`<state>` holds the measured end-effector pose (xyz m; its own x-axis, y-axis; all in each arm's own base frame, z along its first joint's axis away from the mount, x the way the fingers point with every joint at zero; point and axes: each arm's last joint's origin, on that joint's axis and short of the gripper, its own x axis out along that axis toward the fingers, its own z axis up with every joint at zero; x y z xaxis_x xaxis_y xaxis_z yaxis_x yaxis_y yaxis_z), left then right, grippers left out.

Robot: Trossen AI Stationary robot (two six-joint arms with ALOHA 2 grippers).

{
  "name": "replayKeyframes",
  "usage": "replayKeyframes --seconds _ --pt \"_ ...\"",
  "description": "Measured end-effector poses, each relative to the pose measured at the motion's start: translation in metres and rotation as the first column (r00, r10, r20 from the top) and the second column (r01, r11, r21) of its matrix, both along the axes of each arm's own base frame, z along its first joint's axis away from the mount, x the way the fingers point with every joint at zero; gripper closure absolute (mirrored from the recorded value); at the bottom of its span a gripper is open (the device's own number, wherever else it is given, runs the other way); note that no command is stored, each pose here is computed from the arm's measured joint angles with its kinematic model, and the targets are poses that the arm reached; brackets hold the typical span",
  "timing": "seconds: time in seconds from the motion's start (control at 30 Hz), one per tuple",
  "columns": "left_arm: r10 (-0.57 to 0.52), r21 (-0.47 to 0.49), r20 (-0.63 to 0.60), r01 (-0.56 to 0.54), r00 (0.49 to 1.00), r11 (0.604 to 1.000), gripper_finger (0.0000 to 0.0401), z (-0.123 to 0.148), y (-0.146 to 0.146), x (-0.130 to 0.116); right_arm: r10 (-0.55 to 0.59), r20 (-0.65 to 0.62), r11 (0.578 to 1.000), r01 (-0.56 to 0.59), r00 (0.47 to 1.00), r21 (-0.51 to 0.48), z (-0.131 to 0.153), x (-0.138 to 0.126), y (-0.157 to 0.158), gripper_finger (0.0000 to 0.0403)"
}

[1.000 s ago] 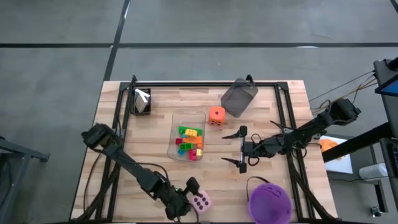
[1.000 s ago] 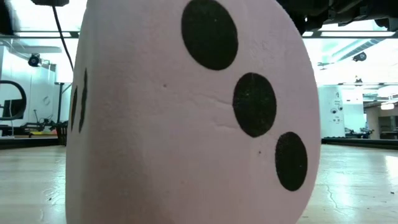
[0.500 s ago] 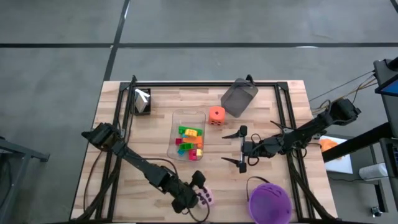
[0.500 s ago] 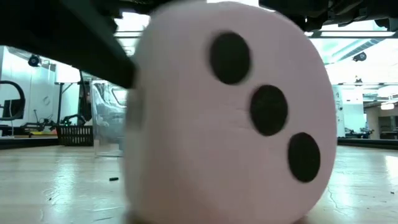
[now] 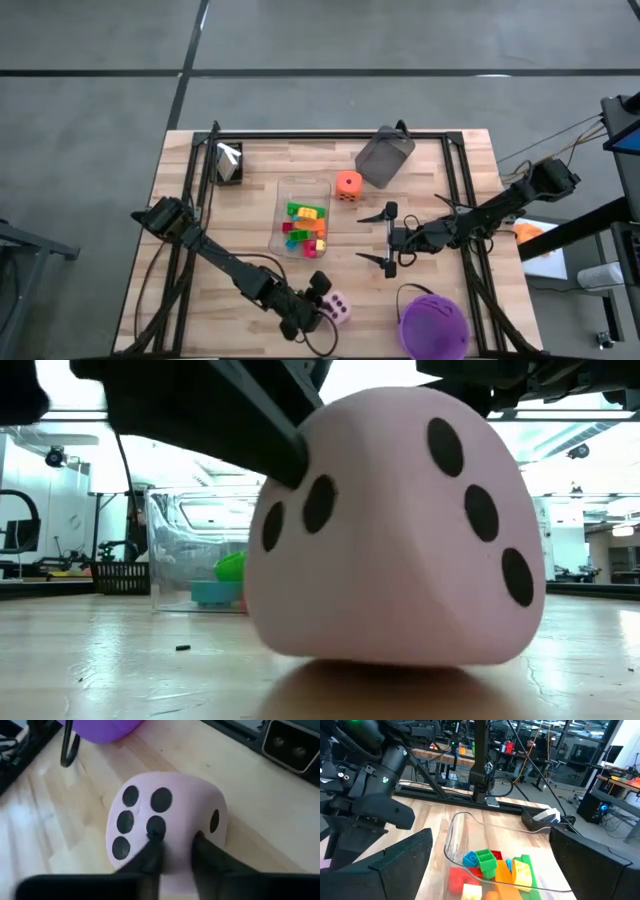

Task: Pick & Place Toys
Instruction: Put the pink dice into the black bin

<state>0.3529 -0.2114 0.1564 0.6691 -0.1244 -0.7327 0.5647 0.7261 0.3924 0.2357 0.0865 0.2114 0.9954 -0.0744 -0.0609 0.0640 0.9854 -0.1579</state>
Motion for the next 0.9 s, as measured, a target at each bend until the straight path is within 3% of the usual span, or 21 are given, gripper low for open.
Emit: replayKeyframes --seconds 0.07,0.43,0.9 --pt "-0.009 0.026 0.002 0.009 1.0 1.0 0.0358 0.0 0.001 0.0 0.0 -0.001 1.0 0.0 1.0 0.0 0.0 0.0 0.0 0.0004" --pt "0.054 0.099 0.041 -0.057 0.998 0.993 0.0382 0.01 0.007 -0.004 0.0 -0.016 1.0 0.0 1.0 0.003 -0.002 0.0 0.0 0.0004" --pt "0.142 0.04 0.211 -0.154 0.967 0.987 0.0399 0.059 0.025 -0.016 0.026 -0.007 1.0 -0.026 1.0 -0.009 -0.001 -0.002 0.005 0.0005"
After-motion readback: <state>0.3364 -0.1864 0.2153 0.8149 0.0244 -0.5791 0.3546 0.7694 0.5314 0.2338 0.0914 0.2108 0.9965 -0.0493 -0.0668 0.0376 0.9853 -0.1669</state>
